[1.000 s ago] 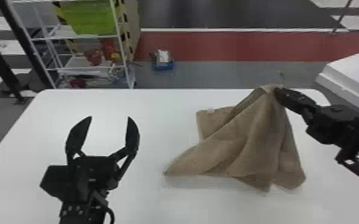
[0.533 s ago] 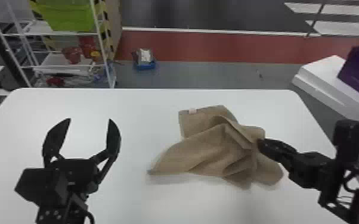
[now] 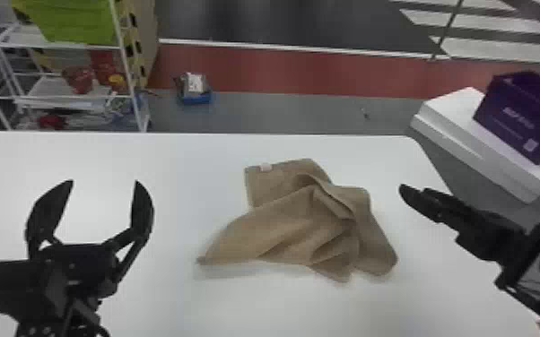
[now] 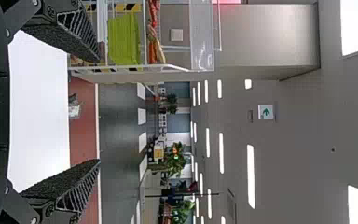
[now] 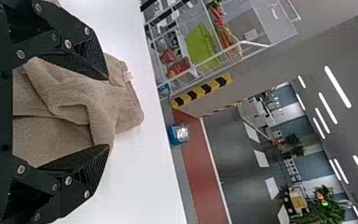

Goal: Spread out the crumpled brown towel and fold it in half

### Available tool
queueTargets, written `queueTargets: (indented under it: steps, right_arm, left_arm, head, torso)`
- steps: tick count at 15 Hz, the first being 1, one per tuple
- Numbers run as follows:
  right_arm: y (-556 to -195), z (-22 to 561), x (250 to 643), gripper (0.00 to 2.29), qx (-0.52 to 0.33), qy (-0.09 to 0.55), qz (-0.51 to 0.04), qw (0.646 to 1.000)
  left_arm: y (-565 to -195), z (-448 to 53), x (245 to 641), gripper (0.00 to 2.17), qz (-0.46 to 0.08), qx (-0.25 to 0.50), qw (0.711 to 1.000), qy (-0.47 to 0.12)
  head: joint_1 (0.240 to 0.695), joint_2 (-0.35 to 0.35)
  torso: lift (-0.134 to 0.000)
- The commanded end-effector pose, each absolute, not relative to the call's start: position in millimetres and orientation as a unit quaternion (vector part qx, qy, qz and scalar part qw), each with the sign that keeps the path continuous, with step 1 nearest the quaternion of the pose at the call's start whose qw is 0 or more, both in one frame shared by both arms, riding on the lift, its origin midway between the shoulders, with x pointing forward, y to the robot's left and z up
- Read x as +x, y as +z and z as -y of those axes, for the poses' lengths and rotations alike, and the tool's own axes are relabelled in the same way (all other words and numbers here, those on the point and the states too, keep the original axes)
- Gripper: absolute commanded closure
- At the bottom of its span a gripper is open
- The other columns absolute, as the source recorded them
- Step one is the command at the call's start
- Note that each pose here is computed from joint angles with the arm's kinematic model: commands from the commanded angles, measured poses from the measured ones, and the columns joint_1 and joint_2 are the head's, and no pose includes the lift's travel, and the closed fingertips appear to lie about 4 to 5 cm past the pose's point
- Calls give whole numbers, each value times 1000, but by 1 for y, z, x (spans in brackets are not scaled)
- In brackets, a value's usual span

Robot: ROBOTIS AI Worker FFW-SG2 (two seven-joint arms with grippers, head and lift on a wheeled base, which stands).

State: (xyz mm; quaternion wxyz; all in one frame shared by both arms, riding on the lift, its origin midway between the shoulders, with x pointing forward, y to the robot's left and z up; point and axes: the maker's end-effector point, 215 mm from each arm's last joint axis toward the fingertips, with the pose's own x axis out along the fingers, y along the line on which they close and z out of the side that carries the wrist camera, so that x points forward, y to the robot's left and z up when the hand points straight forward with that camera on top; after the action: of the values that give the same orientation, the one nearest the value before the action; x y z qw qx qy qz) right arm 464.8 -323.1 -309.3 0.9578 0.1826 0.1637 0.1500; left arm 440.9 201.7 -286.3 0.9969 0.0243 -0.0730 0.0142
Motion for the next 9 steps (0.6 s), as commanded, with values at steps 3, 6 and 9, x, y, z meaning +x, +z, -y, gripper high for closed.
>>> queueTargets:
  steps: [3, 6, 9]
  right_arm:
    - [-277, 299, 531, 299, 187, 216, -97, 954]
    - [-260, 250, 573, 299, 139, 268, -107, 947]
    - [-259, 220, 608, 444, 98, 280, -105, 949]
  left_arm:
    - [-287, -197, 442, 140, 71, 26, 997, 8]
    - [-294, -200, 443, 140, 60, 31, 998, 10]
    - [-301, -202, 443, 140, 52, 34, 998, 12]
  head:
    - [695, -152]
    - [695, -106]
    - [694, -61]
  torso:
    - [-124]
    - [-124]
    - [-124]
